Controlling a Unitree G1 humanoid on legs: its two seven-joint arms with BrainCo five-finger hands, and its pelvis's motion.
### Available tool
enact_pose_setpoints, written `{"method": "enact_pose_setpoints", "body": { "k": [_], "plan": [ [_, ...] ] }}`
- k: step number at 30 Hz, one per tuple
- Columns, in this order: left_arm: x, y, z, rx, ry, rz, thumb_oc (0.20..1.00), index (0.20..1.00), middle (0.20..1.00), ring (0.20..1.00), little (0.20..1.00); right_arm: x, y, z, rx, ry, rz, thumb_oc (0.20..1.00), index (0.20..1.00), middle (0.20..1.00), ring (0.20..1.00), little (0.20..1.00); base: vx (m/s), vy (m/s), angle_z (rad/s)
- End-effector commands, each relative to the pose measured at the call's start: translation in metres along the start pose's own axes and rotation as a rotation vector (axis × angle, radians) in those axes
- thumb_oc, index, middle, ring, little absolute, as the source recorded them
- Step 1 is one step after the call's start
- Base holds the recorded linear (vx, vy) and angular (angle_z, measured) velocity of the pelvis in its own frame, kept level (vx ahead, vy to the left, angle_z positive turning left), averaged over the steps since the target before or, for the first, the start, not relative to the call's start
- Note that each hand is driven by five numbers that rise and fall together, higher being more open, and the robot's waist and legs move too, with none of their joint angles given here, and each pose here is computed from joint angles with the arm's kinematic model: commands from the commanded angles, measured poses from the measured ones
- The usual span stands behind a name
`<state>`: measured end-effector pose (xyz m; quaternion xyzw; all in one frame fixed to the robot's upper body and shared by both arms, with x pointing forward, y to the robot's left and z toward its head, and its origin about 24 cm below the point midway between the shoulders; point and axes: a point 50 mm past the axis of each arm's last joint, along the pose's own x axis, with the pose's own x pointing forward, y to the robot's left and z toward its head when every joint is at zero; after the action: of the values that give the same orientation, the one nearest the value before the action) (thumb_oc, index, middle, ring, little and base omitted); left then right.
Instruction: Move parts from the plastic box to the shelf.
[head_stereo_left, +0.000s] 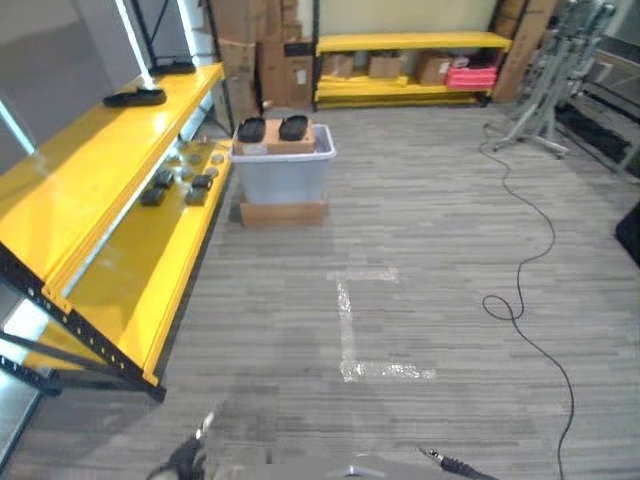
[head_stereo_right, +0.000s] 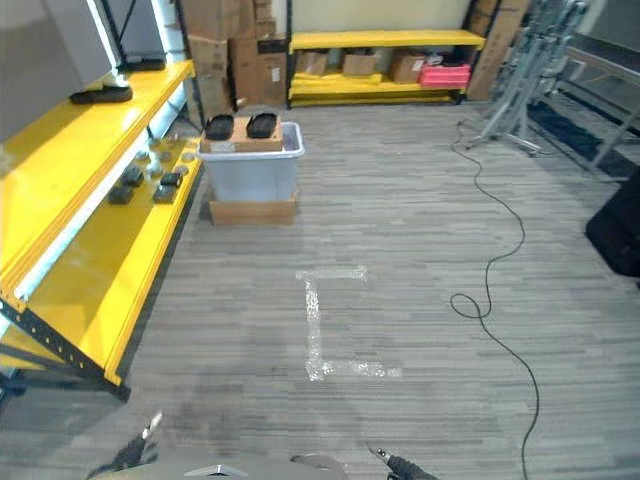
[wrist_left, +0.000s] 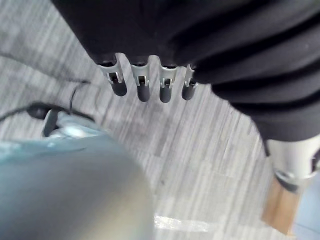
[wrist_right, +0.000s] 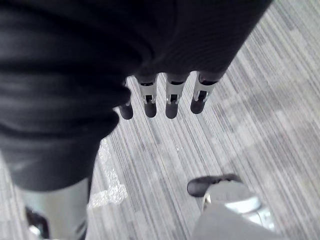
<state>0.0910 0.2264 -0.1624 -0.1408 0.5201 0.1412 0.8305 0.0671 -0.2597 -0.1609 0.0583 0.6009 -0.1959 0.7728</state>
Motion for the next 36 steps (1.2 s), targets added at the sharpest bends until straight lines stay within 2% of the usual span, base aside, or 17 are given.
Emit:
{"method": "enact_pose_setpoints", "body": {
  "k": [1,9,13,21,27,32,36],
  "plan": [
    [0.002,-0.004,0.013,-0.025,-0.022,-0.007,1.0,1.0,1.0,1.0,1.0,-0.002,-0.02,0.0,-0.03,0.024,-0.072,1.0,1.0,1.0,1.0,1.0,0.46,-0.046,-0.03],
    [-0.004,0.018,-0.004,-0.125,0.008,0.072,1.0,1.0,1.0,1.0,1.0,-0.002,-0.021,-0.002,-0.1,0.021,-0.058,1.0,1.0,1.0,1.0,1.0,0.5,0.126,-0.55],
    [-0.009,0.033,-0.013,-0.145,0.021,0.136,1.0,1.0,1.0,1.0,1.0,-0.001,-0.015,0.011,-0.166,-0.022,-0.014,1.0,1.0,1.0,1.0,1.0,0.87,0.278,-0.65],
    [-0.007,0.023,-0.009,-0.055,0.02,0.095,1.0,1.0,1.0,1.0,1.0,0.0,0.019,0.021,-0.134,-0.061,0.063,1.0,1.0,1.0,1.0,1.0,0.47,0.229,-0.04],
    [-0.003,0.019,0.005,-0.009,-0.004,0.06,1.0,1.0,1.0,1.0,1.0,0.0,0.015,0.019,-0.127,-0.068,0.08,1.0,1.0,1.0,1.0,1.0,0.46,-0.19,0.37],
    [-0.005,0.012,-0.009,0.082,0.011,-0.007,1.0,1.0,1.0,1.0,1.0,-0.001,0.0,0.002,-0.078,-0.05,0.056,1.0,1.0,1.0,1.0,1.0,0.78,-0.269,0.54],
    [-0.005,0.005,-0.012,0.05,0.006,-0.045,1.0,1.0,1.0,1.0,1.0,-0.001,-0.008,0.005,-0.052,-0.04,0.001,1.0,1.0,1.0,1.0,1.0,0.72,-0.293,0.58]
  ]
}}
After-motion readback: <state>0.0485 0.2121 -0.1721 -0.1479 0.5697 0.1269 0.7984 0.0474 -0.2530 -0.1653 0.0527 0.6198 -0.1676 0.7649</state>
